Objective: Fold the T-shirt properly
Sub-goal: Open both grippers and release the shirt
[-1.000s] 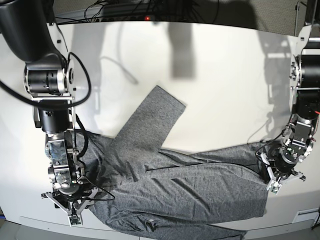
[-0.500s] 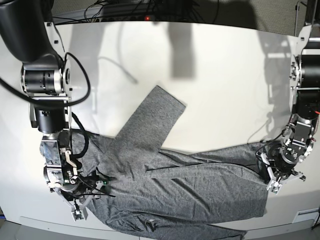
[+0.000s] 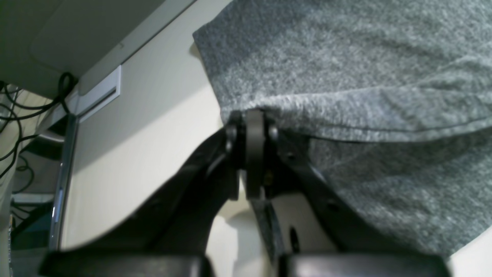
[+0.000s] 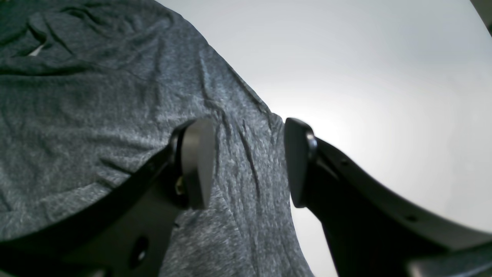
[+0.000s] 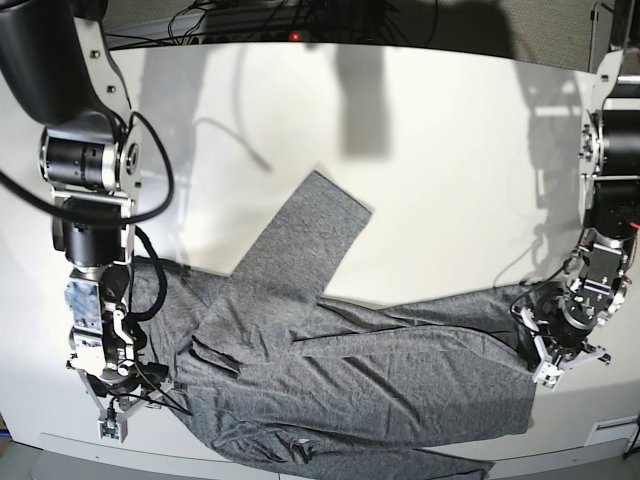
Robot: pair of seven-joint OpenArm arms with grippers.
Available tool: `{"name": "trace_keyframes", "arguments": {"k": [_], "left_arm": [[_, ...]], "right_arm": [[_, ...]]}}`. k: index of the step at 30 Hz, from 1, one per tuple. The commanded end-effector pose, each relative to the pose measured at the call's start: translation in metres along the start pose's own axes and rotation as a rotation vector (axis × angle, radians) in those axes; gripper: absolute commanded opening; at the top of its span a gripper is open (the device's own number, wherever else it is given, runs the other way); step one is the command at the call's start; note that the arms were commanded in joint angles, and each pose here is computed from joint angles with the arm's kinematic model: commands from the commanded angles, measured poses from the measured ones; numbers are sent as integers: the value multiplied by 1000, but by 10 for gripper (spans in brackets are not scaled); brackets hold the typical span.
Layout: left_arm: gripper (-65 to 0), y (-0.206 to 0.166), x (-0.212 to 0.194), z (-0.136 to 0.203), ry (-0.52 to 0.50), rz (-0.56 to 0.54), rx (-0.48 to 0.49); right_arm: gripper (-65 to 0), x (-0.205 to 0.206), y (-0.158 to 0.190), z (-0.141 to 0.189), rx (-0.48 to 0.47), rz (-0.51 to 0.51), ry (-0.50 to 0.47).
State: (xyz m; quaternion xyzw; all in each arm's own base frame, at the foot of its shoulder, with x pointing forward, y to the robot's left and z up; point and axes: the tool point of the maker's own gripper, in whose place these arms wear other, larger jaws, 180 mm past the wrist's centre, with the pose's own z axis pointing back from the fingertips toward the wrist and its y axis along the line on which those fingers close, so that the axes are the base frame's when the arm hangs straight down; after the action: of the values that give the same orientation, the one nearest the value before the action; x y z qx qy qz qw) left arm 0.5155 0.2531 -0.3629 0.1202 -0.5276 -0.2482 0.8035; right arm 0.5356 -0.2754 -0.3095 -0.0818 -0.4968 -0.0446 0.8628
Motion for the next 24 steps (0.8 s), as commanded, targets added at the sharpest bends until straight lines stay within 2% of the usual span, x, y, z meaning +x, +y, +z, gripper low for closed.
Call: {"name": "trace_keyframes", "arguments": {"k": [1,3,4,6,8,14,16,17,20,22,24], "left_arm": [[-650,24,27,-1,-69,-4,49],[-650,24,26,-1,-67,-4,48],[-627,26,26,-1,-65,-7,60],[-520,38,23,0,-51,-22,135],[-469,53,19,2,-25,-34,203],[-462,66,5,7,29,-86,222],[-462,66,4,7,37,-75,225],[-462,65,5,7,26,-25,220],[-463,52,10,5,-24,185,147],[-463,27,16,4,-44,226,10],[-465,0,27,7,-78,239,-146]], "right_arm": [[-350,35,-1,3,18,-21,-76],[-350,36,5,3,49,-29,-78],[-350,36,7,3,61,-29,-78],[-350,34,10,3,80,-20,-72],[-350,33,11,3,85,-17,-63],[-350,30,13,3,94,-13,-54],[-350,30,20,4,132,4,-51],[-350,29,27,5,162,12,-46],[-350,21,56,11,319,65,-20],[-350,13,69,17,407,129,-4],[-350,5,71,20,444,173,4]]}}
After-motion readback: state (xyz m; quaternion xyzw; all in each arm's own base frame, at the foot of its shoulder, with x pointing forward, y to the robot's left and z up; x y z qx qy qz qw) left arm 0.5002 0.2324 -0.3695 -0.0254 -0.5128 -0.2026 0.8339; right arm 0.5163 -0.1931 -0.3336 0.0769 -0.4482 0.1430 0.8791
